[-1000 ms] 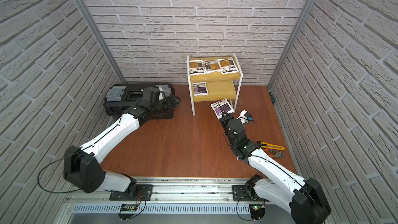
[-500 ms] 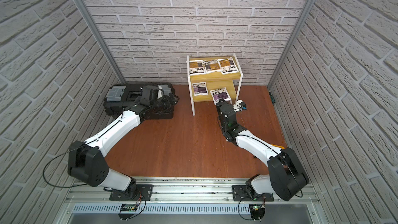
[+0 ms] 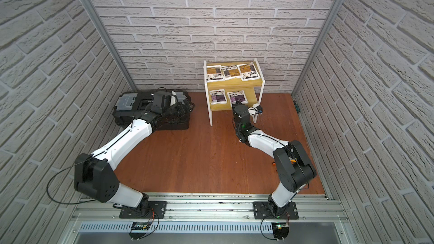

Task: Place the bagged coffee beans on the shelf by color
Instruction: Place the bagged coffee beans on the shelf.

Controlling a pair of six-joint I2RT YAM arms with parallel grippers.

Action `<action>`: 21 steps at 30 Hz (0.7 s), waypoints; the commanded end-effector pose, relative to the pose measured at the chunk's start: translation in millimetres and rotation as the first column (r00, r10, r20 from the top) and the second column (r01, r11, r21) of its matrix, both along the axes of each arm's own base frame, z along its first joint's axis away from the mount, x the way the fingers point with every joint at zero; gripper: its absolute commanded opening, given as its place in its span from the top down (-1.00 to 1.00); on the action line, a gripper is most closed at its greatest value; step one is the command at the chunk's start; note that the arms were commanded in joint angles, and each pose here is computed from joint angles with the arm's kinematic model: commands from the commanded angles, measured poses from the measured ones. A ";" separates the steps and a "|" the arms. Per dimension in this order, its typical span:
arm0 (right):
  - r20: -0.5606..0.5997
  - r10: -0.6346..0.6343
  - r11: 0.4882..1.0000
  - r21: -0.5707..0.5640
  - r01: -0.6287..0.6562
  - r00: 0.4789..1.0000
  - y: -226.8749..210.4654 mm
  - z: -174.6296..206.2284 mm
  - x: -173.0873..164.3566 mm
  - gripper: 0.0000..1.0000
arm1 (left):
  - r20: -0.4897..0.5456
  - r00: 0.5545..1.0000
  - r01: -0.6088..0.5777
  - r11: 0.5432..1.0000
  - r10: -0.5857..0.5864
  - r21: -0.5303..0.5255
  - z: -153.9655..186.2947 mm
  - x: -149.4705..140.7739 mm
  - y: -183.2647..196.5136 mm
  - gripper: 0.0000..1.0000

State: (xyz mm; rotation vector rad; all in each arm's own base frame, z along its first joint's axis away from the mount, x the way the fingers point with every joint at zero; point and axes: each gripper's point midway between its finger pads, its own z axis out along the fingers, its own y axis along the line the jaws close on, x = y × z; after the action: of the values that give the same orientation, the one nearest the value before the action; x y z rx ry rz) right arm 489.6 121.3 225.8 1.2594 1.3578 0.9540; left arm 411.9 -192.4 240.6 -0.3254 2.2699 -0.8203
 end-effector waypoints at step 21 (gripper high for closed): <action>-0.005 -0.040 0.998 0.054 0.040 0.999 -2.2 -10.8 53.3 0.95 | 0.017 1.000 0.010 1.000 -0.010 0.001 6.7 2.1 1.4 -0.97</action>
State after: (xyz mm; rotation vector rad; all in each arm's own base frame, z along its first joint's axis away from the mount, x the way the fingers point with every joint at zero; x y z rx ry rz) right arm 535.7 118.0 202.3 1.3318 1.3441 0.9272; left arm 410.3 -192.8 239.1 -0.3246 2.2800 -0.8241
